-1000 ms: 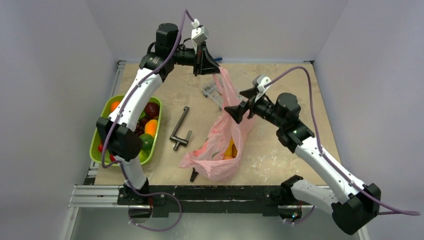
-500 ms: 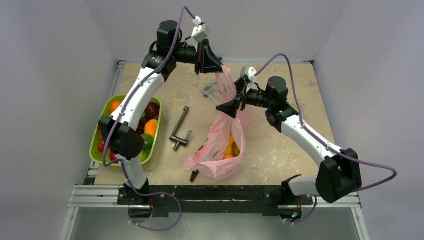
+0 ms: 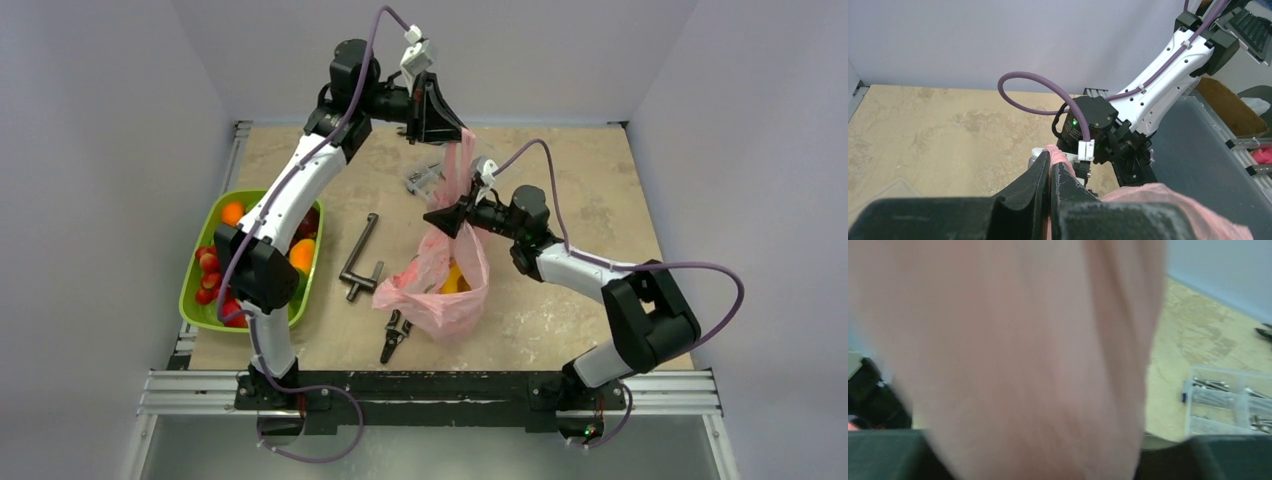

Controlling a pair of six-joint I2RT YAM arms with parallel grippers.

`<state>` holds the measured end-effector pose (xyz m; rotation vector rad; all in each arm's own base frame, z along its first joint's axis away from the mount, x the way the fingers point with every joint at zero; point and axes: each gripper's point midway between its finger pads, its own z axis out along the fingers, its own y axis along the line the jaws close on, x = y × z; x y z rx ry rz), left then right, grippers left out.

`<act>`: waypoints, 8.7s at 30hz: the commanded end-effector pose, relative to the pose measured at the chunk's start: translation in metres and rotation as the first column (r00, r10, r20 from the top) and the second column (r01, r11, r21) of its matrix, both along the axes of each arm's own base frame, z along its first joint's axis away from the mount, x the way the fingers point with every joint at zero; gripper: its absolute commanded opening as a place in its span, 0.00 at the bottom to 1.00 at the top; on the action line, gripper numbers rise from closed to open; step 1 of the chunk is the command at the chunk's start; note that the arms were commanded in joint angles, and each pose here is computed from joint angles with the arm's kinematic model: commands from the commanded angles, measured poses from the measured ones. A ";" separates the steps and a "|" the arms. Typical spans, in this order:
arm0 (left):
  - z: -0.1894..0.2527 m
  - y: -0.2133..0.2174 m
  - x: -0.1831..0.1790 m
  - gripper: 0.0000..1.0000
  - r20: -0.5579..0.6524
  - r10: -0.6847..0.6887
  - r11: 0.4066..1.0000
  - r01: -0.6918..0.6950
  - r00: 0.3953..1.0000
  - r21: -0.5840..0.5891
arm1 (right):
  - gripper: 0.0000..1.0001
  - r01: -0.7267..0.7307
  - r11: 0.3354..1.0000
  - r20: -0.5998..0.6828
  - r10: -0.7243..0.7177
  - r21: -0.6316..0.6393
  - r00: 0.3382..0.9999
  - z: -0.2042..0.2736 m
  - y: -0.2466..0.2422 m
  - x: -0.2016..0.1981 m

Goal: Place the fake fruits into the plastic bag and tie a complex knot

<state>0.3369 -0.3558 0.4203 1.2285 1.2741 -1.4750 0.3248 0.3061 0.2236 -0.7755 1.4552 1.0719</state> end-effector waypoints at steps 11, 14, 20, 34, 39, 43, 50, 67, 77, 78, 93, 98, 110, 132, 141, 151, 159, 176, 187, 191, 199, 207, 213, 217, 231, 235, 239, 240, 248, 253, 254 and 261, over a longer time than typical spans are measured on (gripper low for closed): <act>0.038 0.037 0.004 0.70 0.262 0.269 0.960 -0.280 0.927 0.006 | 0.00 0.241 0.970 -0.199 -0.243 -0.037 0.949 -0.025 -0.030 0.009; 0.032 0.066 -0.016 0.97 0.264 0.340 0.930 -0.364 0.903 0.047 | 0.00 0.325 0.945 -0.277 -0.324 -0.047 0.904 -0.020 -0.040 0.017; -0.052 0.120 -0.103 1.00 0.281 0.170 0.912 -0.259 0.945 0.319 | 0.00 0.383 0.923 -0.331 -0.374 -0.041 0.866 -0.016 -0.054 0.011; -0.174 0.149 -0.131 0.99 0.204 -0.077 0.821 -0.054 0.976 0.569 | 0.00 0.325 0.946 -0.231 -0.320 -0.017 0.919 0.004 -0.053 -0.001; -0.156 0.148 -0.130 0.10 0.181 -0.064 0.841 -0.044 0.981 0.540 | 0.00 0.347 0.933 -0.132 -0.358 -0.100 0.924 0.001 -0.063 0.002; -0.078 0.141 -0.077 0.00 0.357 0.153 0.870 -0.297 0.921 0.393 | 0.00 0.360 0.893 0.108 -0.344 -0.271 0.933 -0.025 -0.078 0.000; 0.035 0.128 -0.009 0.00 0.434 0.506 0.813 -0.580 0.746 0.049 | 0.00 0.466 0.707 0.452 -0.228 -0.532 0.862 -0.078 -0.111 0.016; -0.135 0.123 -0.062 0.00 0.559 0.026 0.884 -0.280 0.829 0.375 | 0.06 0.364 0.706 0.197 -0.310 -0.608 0.930 -0.095 -0.117 0.016; -0.111 0.119 -0.050 0.00 0.602 0.056 0.887 -0.316 0.796 0.336 | 0.88 0.385 0.859 0.005 -0.408 -0.336 0.913 0.045 -0.110 0.032; -0.109 0.119 -0.050 0.00 0.606 0.060 0.887 -0.320 0.793 0.332 | 0.93 0.384 0.868 0.010 -0.401 -0.314 0.916 0.058 -0.112 0.029; -0.090 0.106 -0.054 0.00 0.593 0.133 0.914 -0.330 0.794 0.236 | 0.99 -0.075 0.988 0.103 0.090 -0.134 0.991 0.135 -0.008 -0.081; -0.090 0.102 -0.067 0.00 0.618 0.105 0.932 -0.294 0.779 0.212 | 0.99 -0.024 0.992 0.050 0.030 -0.121 0.998 0.107 0.021 -0.062; -0.079 0.094 -0.072 0.00 0.637 0.146 0.926 -0.331 0.757 0.181 | 0.32 -0.095 0.974 0.029 0.103 -0.206 0.994 -0.016 0.040 -0.057; -0.103 0.098 -0.094 0.71 0.151 0.154 0.931 -0.194 0.976 0.308 | 0.00 -0.089 0.951 0.302 0.182 -0.296 0.936 -0.029 0.013 -0.079; -0.066 0.083 -0.100 0.00 0.128 0.156 0.967 -0.177 0.980 0.183 | 0.04 -0.127 0.929 0.246 0.221 -0.346 0.944 -0.058 0.008 -0.088; -0.083 0.084 -0.106 0.00 0.074 0.184 0.966 -0.194 0.980 0.173 | 0.47 -0.145 0.927 0.164 0.211 -0.346 0.964 -0.047 0.005 -0.077; -0.089 0.082 -0.092 0.00 0.075 0.233 0.952 -0.243 0.970 0.187 | 0.96 -0.150 0.981 0.163 0.169 -0.123 0.972 0.043 0.015 -0.086; -0.069 0.079 -0.060 0.00 -0.244 0.480 0.877 -0.460 0.843 0.136 | 0.12 -0.130 0.974 0.125 0.155 -0.187 0.980 -0.071 0.034 -0.059; -0.122 0.132 -0.095 1.00 0.086 0.249 0.909 -0.264 0.965 0.323 | 0.00 -0.202 0.965 0.161 0.229 -0.170 0.960 -0.047 0.028 -0.078; -0.143 0.124 -0.095 0.91 0.078 0.208 0.908 -0.222 0.975 0.356 | 0.02 -0.215 0.966 0.164 0.237 -0.142 0.958 -0.034 0.030 -0.080; -0.179 0.089 -0.109 0.56 0.083 0.110 0.919 -0.133 0.990 0.371 | 0.10 -0.233 0.965 0.172 0.251 -0.120 0.953 -0.018 0.030 -0.085; -0.168 0.049 -0.083 0.00 -0.032 0.210 0.950 -0.197 0.977 0.241 | 0.41 -0.246 0.963 0.168 0.261 -0.106 0.950 -0.026 0.037 -0.081; -0.144 0.029 -0.080 0.00 -0.109 0.216 0.972 -0.203 0.970 0.120 | 0.40 -0.240 0.967 0.134 0.249 -0.085 0.959 -0.034 0.043 -0.074; -0.133 0.028 -0.086 0.00 -0.170 0.216 0.975 -0.203 0.962 0.088 | 0.27 -0.227 0.970 0.119 0.236 -0.083 0.965 -0.047 0.041 -0.073; -0.146 0.114 -0.090 0.80 -0.004 0.321 0.924 -0.312 0.947 0.221 | 0.18 -0.236 0.963 0.143 0.255 -0.133 0.956 -0.052 0.031 -0.078; -0.156 0.129 -0.098 0.87 0.138 0.279 0.915 -0.307 0.950 0.263 | 0.63 -0.232 0.963 0.140 0.250 -0.136 0.958 -0.042 0.032 -0.075; -0.153 0.134 -0.090 0.90 0.133 0.325 0.901 -0.349 0.936 0.258 | 0.75 -0.214 0.964 0.155 0.239 -0.160 0.959 -0.022 0.026 -0.077; -0.151 0.135 -0.089 0.90 0.133 0.330 0.900 -0.354 0.934 0.254 | 0.77 -0.210 0.963 0.157 0.237 -0.171 0.959 -0.018 0.024 -0.078; -0.151 0.120 -0.086 1.00 0.131 0.306 0.922 -0.328 0.943 0.207 | 0.86 -0.153 0.956 0.126 0.189 -0.251 0.974 -0.017 0.002 -0.089; -0.163 0.091 -0.090 1.00 0.143 0.242 0.941 -0.268 0.960 0.206 | 0.88 -0.129 0.951 0.121 0.168 -0.280 0.978 -0.009 -0.006 -0.090; -0.167 0.088 -0.088 1.00 0.142 0.240 0.941 -0.266 0.960 0.209 | 0.90 -0.132 0.948 0.125 0.174 -0.288 0.977 -0.005 -0.008 -0.093; -0.172 0.072 -0.092 1.00 0.146 0.187 0.963 -0.210 0.972 0.168 | 0.99 -0.169 0.946 0.174 0.222 -0.278 0.959 0.041 -0.015 -0.112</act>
